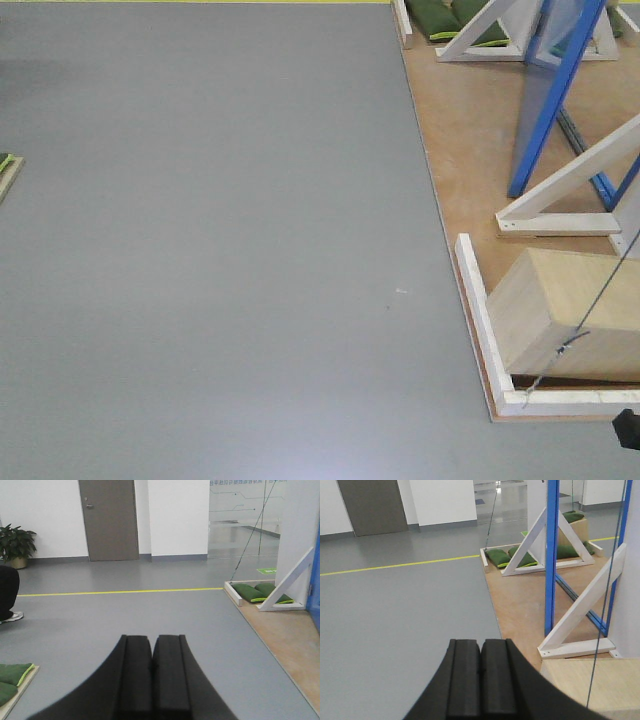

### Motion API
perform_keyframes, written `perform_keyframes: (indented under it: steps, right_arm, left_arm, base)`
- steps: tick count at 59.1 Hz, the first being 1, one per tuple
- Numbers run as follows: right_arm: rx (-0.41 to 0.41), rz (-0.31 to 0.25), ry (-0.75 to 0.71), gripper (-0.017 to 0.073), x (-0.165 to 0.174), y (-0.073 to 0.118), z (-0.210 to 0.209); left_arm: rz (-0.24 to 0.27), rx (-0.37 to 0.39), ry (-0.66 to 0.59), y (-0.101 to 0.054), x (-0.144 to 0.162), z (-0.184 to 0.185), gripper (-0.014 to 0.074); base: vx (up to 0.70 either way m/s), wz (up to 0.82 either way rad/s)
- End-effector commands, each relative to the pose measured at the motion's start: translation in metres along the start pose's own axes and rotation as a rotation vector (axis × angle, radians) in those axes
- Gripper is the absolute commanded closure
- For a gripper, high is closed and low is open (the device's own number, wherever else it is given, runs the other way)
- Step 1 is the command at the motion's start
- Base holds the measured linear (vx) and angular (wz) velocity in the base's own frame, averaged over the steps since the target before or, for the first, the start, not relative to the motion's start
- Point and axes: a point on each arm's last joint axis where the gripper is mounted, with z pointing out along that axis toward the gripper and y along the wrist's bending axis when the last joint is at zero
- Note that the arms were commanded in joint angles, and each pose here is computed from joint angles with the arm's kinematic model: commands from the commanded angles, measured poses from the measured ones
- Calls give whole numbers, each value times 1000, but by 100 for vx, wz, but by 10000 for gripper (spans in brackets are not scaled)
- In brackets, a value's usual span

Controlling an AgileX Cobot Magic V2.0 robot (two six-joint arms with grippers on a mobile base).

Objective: Move to blue door and open it
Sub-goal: 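Drive the base alongside the platform until the blue door is beside it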

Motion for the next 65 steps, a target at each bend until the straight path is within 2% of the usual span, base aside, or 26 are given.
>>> perform_keyframes:
  steps: [1, 65]
  right_arm:
    - [-7, -4, -100, 561, -8, 1, -2]
    - [-7, -4, -100, 561, -8, 1, -2]
  left_arm:
    - [-9, 8, -126, 0, -18, -3, 521]
    - [-9, 8, -126, 0, -18, -3, 521]
  base:
    - [51, 3]
    - [48, -2]
